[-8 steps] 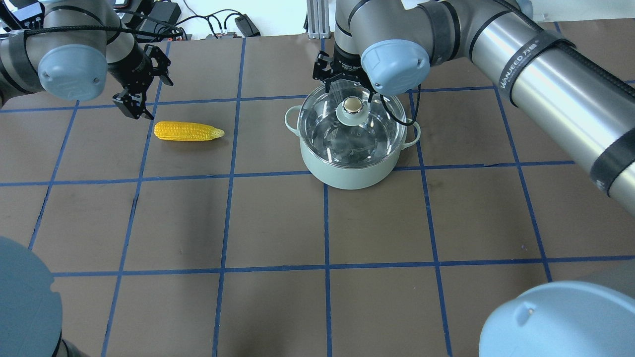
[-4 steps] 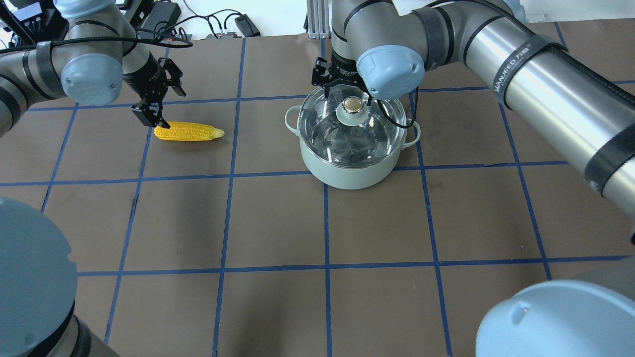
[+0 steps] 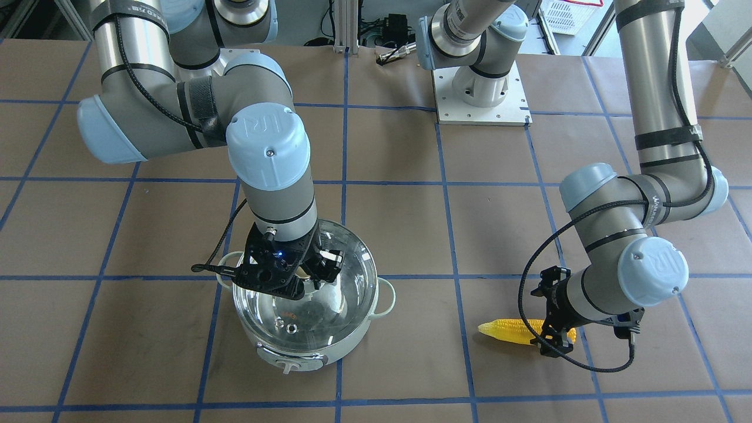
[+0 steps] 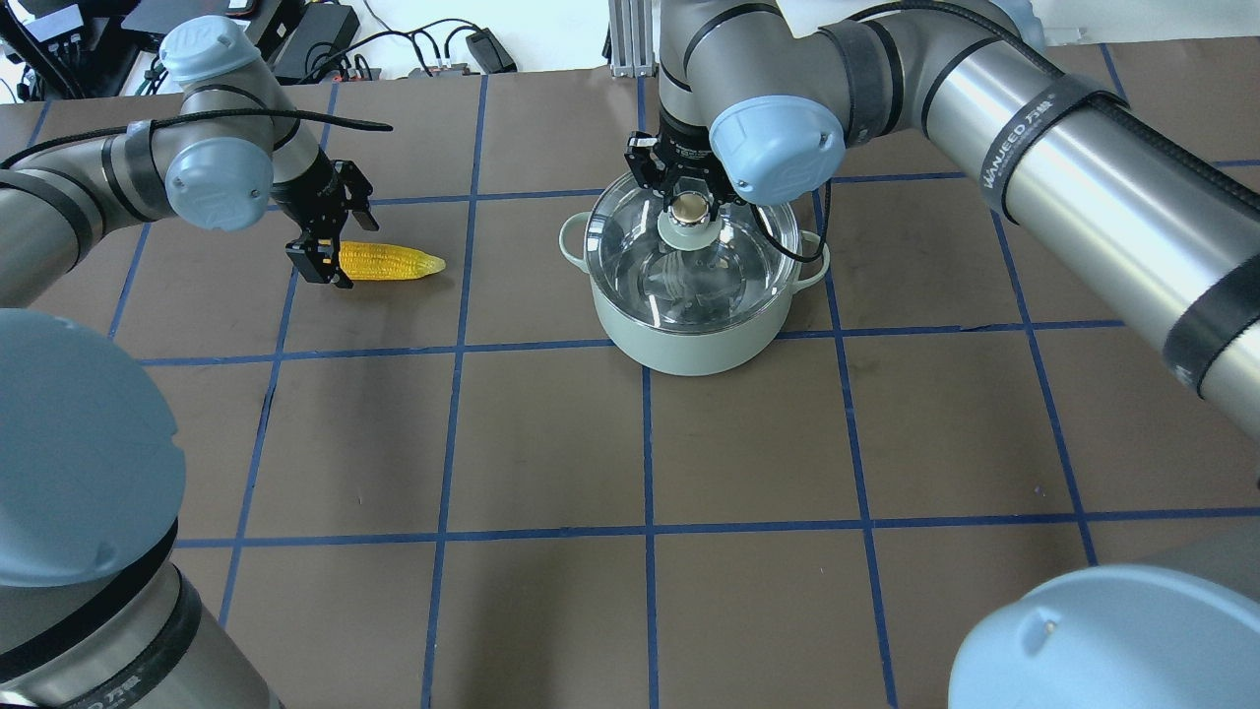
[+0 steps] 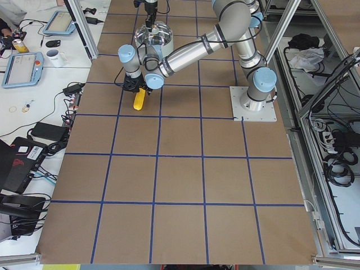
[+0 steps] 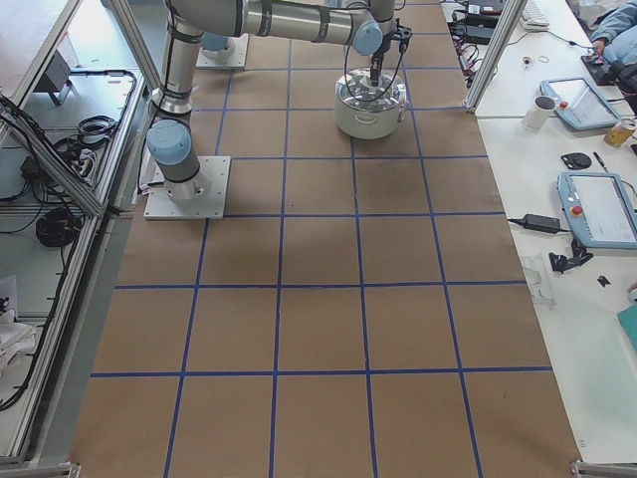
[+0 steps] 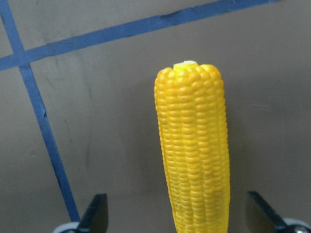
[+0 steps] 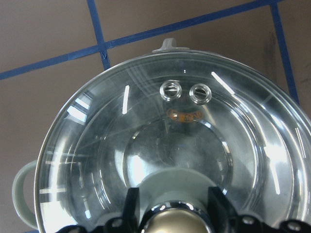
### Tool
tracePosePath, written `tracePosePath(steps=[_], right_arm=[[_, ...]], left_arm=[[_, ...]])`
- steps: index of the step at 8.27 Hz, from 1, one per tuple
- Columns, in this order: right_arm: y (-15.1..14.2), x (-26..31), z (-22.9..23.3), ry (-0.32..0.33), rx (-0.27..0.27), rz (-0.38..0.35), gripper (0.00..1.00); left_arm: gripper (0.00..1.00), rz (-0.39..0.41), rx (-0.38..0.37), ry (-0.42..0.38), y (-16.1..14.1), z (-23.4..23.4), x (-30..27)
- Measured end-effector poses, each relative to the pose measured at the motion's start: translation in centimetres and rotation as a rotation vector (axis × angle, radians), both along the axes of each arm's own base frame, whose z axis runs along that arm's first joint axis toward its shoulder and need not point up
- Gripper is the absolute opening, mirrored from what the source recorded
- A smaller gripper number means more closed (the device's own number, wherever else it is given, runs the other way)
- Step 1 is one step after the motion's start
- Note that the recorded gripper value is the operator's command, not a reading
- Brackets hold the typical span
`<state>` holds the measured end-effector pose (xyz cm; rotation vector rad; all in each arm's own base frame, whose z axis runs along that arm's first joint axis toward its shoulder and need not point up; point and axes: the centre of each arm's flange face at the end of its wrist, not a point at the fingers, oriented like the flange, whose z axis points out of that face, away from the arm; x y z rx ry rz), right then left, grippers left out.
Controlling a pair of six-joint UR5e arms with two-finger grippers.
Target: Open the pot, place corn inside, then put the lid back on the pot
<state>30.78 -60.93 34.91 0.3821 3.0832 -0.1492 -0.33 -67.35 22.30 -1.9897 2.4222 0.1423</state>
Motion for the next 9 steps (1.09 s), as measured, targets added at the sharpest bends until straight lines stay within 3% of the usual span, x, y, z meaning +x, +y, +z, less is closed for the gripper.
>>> tracePosePath(steps=[3,5,6,7,8,9], right_arm=[[0.1,-0.1,0.8,-0.015,-0.003,0.005,0.23],[0.8,-0.3,3.1,-0.057,0.006,0.058,0.23],[1.1,-1.8,5.2,-0.060,0.011,0.098,0.22],[1.4,-4.5,7.6,-0.056,0.022,0.139,0.22],[1.8,-8.4,10.2,-0.045,0.033,0.189,0.23],[2.5,-12.4,12.7,-0.034,0.035,0.240,0.23]], left_arm=[[1.00,0.024,0.004,-0.001,-0.4,-1.6,0.9],[1.00,0.042,-0.019,-0.007,-0.9,-2.2,1.0],[0.76,0.052,-0.019,-0.007,-0.9,-2.5,1.1],[0.27,0.055,-0.013,-0.005,-1.0,-3.0,1.1],[0.00,0.053,-0.009,-0.001,-1.1,-3.4,1.0],[0.00,0.050,-0.010,0.002,-1.1,-3.6,1.0]])
